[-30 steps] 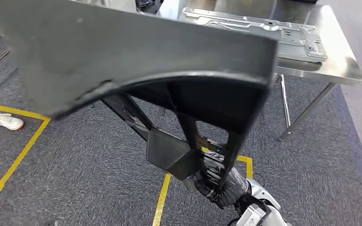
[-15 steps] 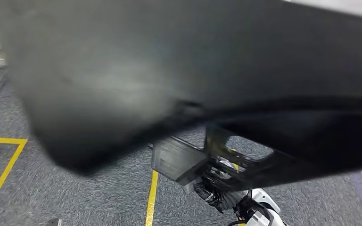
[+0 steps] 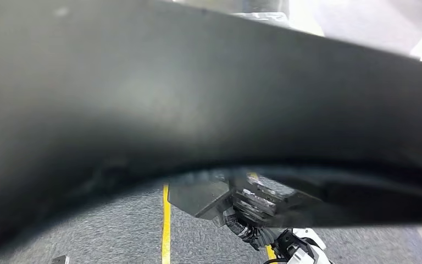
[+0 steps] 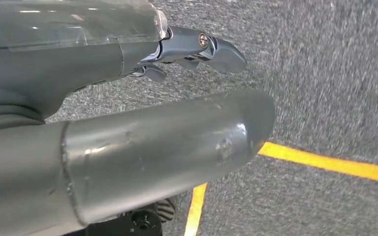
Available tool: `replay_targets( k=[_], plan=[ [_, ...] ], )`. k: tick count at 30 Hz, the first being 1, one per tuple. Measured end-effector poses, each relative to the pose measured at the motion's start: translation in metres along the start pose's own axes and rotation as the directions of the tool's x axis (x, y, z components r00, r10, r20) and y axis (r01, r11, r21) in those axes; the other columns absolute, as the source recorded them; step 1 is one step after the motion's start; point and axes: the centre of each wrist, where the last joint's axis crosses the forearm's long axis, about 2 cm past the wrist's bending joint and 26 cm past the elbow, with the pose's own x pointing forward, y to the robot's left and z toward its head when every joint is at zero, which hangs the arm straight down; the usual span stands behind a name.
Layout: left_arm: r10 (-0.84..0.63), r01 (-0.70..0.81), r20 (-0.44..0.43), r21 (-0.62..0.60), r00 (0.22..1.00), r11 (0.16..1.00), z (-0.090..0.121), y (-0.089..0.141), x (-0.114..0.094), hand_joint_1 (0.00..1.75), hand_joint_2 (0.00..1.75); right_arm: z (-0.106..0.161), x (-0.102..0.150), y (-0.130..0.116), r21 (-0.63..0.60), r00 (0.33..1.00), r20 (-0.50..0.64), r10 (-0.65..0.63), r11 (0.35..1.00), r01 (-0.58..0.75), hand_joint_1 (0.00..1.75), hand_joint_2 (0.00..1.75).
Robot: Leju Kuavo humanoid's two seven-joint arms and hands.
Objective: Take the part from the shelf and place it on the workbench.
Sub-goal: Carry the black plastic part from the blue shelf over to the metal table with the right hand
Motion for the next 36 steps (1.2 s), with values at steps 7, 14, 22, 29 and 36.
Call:
replay_targets(
  k=[7, 14, 22, 29, 36],
  plan=[
    [0.01, -0.01, -0.004, -0.006, 1.0, 1.0, 0.0004, -0.0019, -0.0006, 0.0, 0.0, 0.0022, -0.0002, 0.0014, -0.006, 1.0, -0.008, -0.01, 1.0, 0.01, 1.75, 1.75],
    [0.02, -0.02, -0.023, -0.029, 1.0, 0.999, 0.0011, -0.0027, -0.002, 0.0, 0.0, 0.0025, -0.0009, 0.0009, -0.004, 1.0, -0.015, 0.0, 1.0, -0.001, 1.75, 1.75],
    [0.024, -0.025, -0.034, -0.033, 0.999, 0.999, 0.0032, 0.0006, -0.0064, 0.0, 0.0, 0.004, -0.0022, 0.0013, 0.001, 1.0, -0.024, 0.008, 1.0, -0.008, 1.75, 1.75],
    [0.027, -0.028, -0.029, -0.038, 0.999, 0.999, 0.0032, 0.0005, -0.0063, 0.0, 0.0, 0.0046, -0.0021, 0.0013, 0.0, 1.0, -0.025, 0.011, 1.0, -0.011, 1.75, 1.75],
    [0.026, -0.027, -0.027, -0.045, 0.999, 0.999, 0.0036, 0.0008, -0.007, 0.0, 0.0, 0.0063, -0.0025, 0.0018, -0.002, 0.999, -0.031, 0.011, 1.0, -0.011, 1.75, 1.75]
  ],
)
